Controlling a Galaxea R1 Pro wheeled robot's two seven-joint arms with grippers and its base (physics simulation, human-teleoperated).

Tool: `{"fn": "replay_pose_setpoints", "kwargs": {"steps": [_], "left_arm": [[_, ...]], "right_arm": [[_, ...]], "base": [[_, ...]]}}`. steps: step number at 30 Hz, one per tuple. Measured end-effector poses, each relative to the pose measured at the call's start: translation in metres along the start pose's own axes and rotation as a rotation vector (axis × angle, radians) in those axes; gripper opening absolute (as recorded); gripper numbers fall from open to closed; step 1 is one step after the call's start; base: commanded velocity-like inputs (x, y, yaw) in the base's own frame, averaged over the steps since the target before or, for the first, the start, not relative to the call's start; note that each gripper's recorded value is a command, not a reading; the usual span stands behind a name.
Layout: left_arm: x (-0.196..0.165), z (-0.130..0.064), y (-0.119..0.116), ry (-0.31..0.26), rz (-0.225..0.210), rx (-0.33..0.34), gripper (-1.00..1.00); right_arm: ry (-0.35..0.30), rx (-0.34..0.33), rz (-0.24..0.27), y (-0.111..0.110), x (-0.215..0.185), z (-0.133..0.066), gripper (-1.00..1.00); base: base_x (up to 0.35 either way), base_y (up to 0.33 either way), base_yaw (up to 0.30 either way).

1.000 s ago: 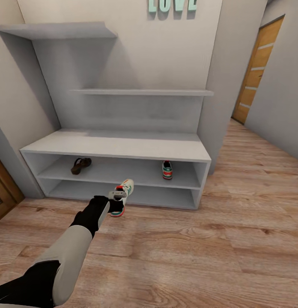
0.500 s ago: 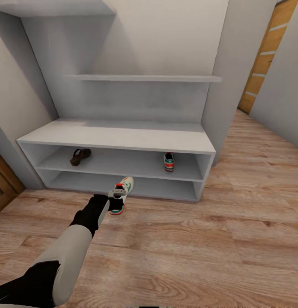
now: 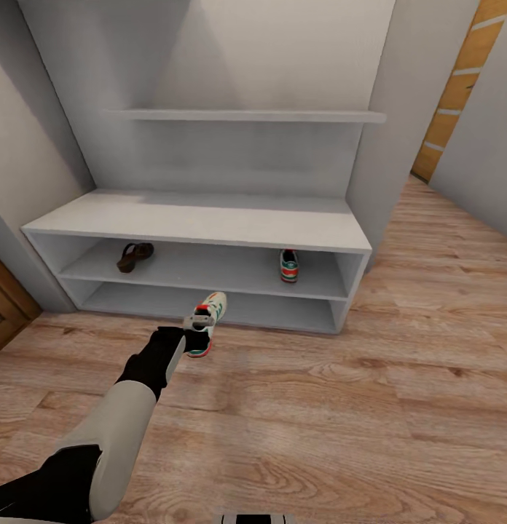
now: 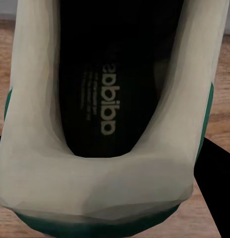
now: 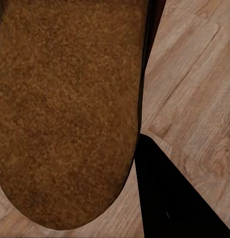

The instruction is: Pick up the two gym shoes and the two sandals from the corridor floor and place them onto the hallstand (shoe rack) in the corridor, making sure they are on the rack and not on the floor. Arrange them so the two gym shoes are next to each other and the two sandals are next to each other.

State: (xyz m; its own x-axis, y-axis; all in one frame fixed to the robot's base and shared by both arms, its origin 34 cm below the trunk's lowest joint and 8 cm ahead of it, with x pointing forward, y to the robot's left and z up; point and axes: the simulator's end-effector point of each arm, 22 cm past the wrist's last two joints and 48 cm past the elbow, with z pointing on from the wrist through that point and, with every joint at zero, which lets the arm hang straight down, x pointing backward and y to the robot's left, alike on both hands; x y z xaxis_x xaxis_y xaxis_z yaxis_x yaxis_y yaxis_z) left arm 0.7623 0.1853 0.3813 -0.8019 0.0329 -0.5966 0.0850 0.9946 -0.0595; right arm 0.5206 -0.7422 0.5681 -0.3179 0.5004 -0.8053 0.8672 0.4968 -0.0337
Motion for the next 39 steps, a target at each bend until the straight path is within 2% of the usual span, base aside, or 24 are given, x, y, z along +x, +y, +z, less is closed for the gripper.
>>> {"fn": "replay_pose_setpoints", "kwargs": {"steps": [4,9,14,19,26,30,39], "left_arm": [[-0.003,0.0,-0.006,-0.009,0.044,-0.001,-1.0],[-0.009,-0.002,-0.011,-0.023,0.072,-0.002,-1.0],[-0.023,-0.007,-0.015,-0.057,0.076,0.0,-1.0],[-0.024,-0.008,-0.015,-0.06,0.076,0.0,-1.0],[-0.024,-0.008,-0.016,-0.058,0.077,0.001,-1.0],[-0.024,-0.008,-0.019,-0.058,0.091,0.002,-1.0],[-0.024,-0.008,-0.021,-0.058,0.104,0.003,-1.0]], "right_arm": [[0.0,-0.002,0.001,0.0,0.0,0.0,-1.0],[0.0,0.0,0.0,0.0,0.0,0.0,-1.0],[0.0,0.0,0.0,0.0,0.0,0.0,-1.0],[0.001,0.0,0.0,0.0,0.0,0.0,-1.0],[0.001,-0.001,0.001,0.0,0.0,0.0,-1.0],[0.001,0.0,0.0,0.0,0.0,0.0,-1.0],[0.0,0.0,0.0,0.0,0.0,0.0,-1.0]], "base": [[0.008,0.0,-0.08],[0.211,-0.037,-0.183],[0.195,-0.051,-0.03],[0.064,-0.006,-0.003],[0.258,0.0,0.0],[0.039,0.0,0.0],[0.202,-0.179,0.0]]}}
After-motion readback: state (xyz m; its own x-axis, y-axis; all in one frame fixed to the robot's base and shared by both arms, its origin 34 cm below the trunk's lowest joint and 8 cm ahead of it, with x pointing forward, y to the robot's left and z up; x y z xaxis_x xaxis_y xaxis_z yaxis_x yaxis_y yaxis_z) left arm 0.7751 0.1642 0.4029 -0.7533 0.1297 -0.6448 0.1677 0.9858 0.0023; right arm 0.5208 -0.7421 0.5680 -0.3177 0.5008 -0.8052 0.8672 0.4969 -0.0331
